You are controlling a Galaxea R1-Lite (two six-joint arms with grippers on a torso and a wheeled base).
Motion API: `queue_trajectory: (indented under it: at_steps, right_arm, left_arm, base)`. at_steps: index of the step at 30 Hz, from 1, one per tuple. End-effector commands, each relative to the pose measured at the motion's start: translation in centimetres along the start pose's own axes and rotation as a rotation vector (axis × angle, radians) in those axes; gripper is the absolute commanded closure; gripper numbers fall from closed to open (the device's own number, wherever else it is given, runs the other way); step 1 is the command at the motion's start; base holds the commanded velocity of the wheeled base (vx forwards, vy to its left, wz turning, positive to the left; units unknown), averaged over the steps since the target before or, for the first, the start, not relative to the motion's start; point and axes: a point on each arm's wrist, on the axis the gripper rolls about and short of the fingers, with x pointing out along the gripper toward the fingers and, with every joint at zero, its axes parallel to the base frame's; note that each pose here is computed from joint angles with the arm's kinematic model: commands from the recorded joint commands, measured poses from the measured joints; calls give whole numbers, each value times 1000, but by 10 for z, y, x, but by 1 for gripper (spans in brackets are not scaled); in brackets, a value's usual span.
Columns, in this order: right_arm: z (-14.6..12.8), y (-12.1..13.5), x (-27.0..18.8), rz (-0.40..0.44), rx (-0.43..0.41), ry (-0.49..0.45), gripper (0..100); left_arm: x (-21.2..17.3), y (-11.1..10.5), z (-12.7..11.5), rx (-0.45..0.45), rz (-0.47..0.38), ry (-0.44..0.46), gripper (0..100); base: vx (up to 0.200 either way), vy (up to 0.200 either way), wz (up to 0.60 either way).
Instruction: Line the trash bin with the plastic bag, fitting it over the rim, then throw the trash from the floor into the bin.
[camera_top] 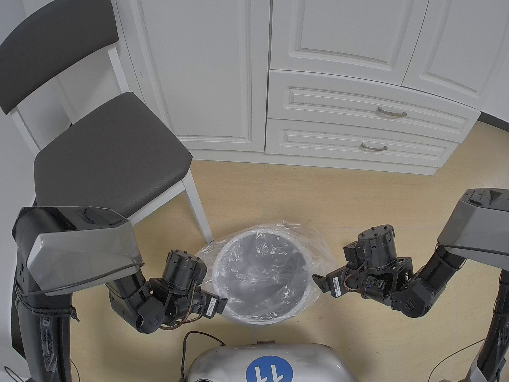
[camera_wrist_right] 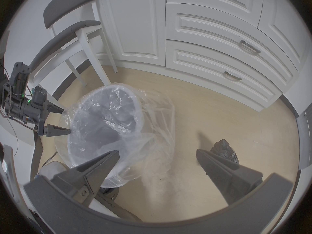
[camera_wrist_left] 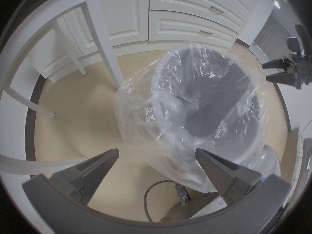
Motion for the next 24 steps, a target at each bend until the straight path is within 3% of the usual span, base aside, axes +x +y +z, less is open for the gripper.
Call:
queue_trajectory:
  at_steps: [1, 12, 24]
  right_arm:
    - [-1, 2, -2, 6, -6, 3, 0]
    - [-4, 3, -2, 12, -24, 13, 0]
    - [-13, 2, -7, 19, -83, 47, 0]
  left_arm:
    - [-6, 7, -5, 12, -5, 15, 0]
    - [-6, 7, 1, -2, -8, -59, 0]
    - [1, 16, -8, -10, -41, -8, 0]
  base:
    - [0, 0, 0]
    - [0, 0, 0]
    - [0, 0, 0]
